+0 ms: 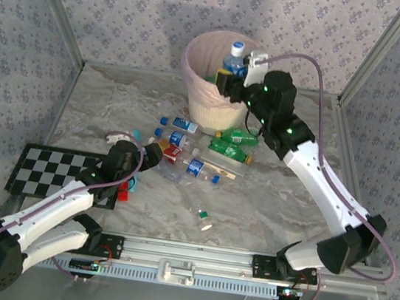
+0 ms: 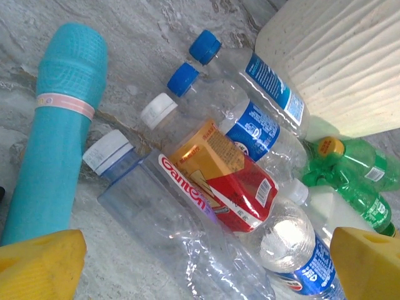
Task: Put the plastic bottles in the bin
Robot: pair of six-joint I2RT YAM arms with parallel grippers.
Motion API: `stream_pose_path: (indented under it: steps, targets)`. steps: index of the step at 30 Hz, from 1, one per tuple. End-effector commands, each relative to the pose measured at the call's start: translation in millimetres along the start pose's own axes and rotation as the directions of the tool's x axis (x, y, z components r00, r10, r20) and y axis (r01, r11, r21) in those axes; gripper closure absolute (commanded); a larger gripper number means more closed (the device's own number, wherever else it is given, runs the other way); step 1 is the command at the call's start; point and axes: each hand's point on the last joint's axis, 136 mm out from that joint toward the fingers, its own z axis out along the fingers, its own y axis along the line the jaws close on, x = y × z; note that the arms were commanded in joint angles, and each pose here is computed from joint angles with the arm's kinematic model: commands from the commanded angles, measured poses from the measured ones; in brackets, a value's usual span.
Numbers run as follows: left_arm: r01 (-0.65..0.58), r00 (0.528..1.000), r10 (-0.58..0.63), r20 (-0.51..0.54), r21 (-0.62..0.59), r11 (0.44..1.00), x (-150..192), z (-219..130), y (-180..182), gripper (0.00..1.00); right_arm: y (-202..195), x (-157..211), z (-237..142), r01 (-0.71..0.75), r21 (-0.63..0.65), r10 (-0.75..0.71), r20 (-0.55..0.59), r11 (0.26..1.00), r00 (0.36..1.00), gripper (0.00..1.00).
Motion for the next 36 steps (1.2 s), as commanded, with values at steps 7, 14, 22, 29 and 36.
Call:
stream_pose_path:
  steps: [7, 14, 22, 29, 36]
  targets:
    - [-0.004, 0.999, 0.006, -0.041, 0.047, 0.999, 6, -6, -6, 0.00, -39, -22, 73, -0.052, 0.099, 0.044, 0.083, 0.994, 0.996, 0.46]
    - [0.008, 0.999, -0.006, -0.047, 0.057, 0.998, 10, -10, -5, 0.00, -54, 16, 127, -0.079, 0.117, 0.082, -0.018, 0.990, 0.996, 0.45]
    - [0.009, 0.999, -0.007, -0.044, 0.053, 0.999, 10, -14, -2, 0.00, -60, 74, 167, -0.102, 0.149, 0.124, -0.146, 0.984, 0.981, 0.43]
    - [0.010, 0.999, -0.008, -0.049, 0.055, 0.998, 11, -15, -3, 0.00, -62, 102, 180, -0.119, 0.163, 0.151, -0.201, 0.979, 0.968, 0.34]
    - [0.010, 0.999, -0.008, -0.047, 0.057, 0.998, 9, -15, -4, 0.00, -60, 96, 181, -0.129, 0.155, 0.158, -0.191, 0.979, 0.969, 0.16]
